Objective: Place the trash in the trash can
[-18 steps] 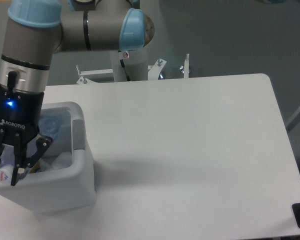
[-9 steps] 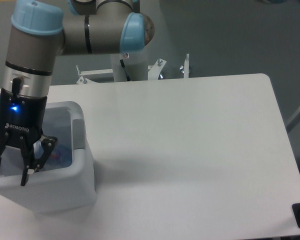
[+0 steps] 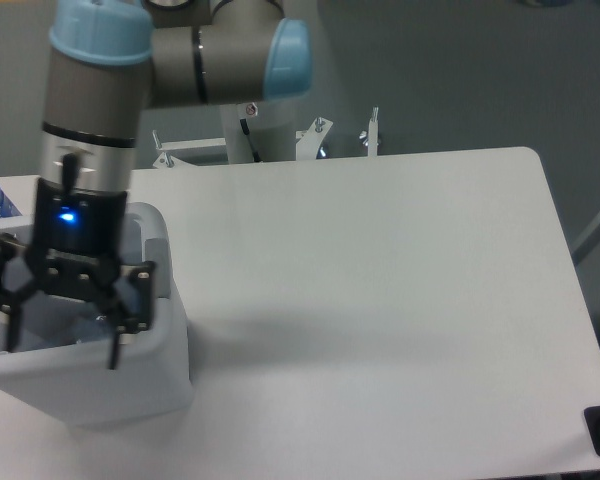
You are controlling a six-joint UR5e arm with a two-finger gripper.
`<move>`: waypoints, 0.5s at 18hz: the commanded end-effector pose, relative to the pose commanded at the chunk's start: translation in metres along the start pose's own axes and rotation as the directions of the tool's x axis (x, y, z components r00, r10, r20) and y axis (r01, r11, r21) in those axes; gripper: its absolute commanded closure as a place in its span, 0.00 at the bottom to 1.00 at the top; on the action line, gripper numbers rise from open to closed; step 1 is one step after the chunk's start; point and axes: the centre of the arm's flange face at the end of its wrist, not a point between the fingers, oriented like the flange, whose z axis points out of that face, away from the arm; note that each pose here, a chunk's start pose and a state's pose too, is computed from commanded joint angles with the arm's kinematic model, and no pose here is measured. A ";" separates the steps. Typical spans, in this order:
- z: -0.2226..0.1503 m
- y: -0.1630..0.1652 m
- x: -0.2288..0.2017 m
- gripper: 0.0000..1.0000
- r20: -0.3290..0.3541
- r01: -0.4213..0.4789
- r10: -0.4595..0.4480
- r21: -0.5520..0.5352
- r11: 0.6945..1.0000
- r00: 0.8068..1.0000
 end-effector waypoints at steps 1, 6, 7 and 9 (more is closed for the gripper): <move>0.001 -0.001 -0.011 0.00 0.025 0.007 -0.007 -0.002 1.000 1.000; 0.001 0.001 -0.084 0.00 0.112 0.035 -0.033 -0.014 0.999 0.993; 0.004 0.007 -0.092 0.00 0.118 0.025 -0.021 -0.030 0.999 0.993; -0.003 0.007 -0.112 0.00 0.145 -0.015 0.020 -0.034 0.999 0.989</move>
